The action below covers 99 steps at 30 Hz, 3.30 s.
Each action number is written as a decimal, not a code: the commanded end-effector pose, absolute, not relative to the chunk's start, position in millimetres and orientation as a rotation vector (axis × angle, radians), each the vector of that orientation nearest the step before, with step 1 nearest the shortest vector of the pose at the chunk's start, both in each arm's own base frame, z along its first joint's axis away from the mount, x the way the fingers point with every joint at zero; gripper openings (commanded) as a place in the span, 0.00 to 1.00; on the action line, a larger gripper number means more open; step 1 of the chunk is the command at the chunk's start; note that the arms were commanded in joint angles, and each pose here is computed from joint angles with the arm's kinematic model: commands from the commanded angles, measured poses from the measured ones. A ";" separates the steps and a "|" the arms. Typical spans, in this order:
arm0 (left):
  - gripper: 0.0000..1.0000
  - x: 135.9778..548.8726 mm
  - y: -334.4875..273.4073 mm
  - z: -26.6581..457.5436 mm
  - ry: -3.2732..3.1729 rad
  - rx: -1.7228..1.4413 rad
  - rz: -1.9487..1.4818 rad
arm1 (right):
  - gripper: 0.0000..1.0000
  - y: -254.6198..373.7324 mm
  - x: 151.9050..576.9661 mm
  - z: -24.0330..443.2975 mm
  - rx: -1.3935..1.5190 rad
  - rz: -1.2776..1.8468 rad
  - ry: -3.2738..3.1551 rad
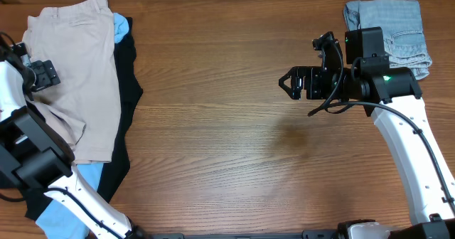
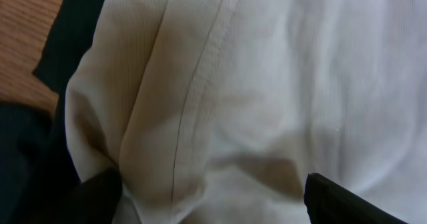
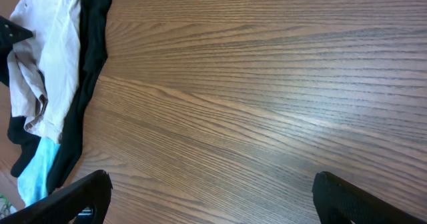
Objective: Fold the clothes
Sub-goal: 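Reach the left gripper to the beige shorts on the pile and grasp, then pull the beige shorts off the pile toward the table center with left gripper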
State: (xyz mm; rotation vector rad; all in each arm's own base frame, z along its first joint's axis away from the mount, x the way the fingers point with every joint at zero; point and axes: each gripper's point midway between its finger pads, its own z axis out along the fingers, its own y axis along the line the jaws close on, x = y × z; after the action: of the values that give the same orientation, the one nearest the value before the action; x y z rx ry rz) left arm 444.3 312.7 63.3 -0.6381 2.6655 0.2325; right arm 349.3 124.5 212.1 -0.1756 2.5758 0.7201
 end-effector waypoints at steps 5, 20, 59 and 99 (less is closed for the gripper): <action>0.62 455.4 321.5 68.7 2.624 -0.595 0.252 | 1.00 124.9 355.8 222.1 -0.189 0.716 2.538; 0.04 455.7 291.6 79.7 2.659 -0.632 0.181 | 0.94 125.3 359.1 224.4 -0.193 0.714 2.520; 0.07 412.2 -414.0 124.3 2.521 0.942 -0.847 | 0.88 -66.6 329.0 284.0 0.564 0.497 2.463; 0.99 462.9 83.1 127.5 2.992 -0.389 -0.262 | 0.86 66.1 393.7 200.8 0.079 0.639 2.717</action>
State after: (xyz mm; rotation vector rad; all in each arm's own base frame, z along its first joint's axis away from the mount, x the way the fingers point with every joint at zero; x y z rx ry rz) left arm 477.2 67.3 164.5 -0.3399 2.8963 -0.2694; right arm 384.7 62.7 203.1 0.1040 2.7231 0.6575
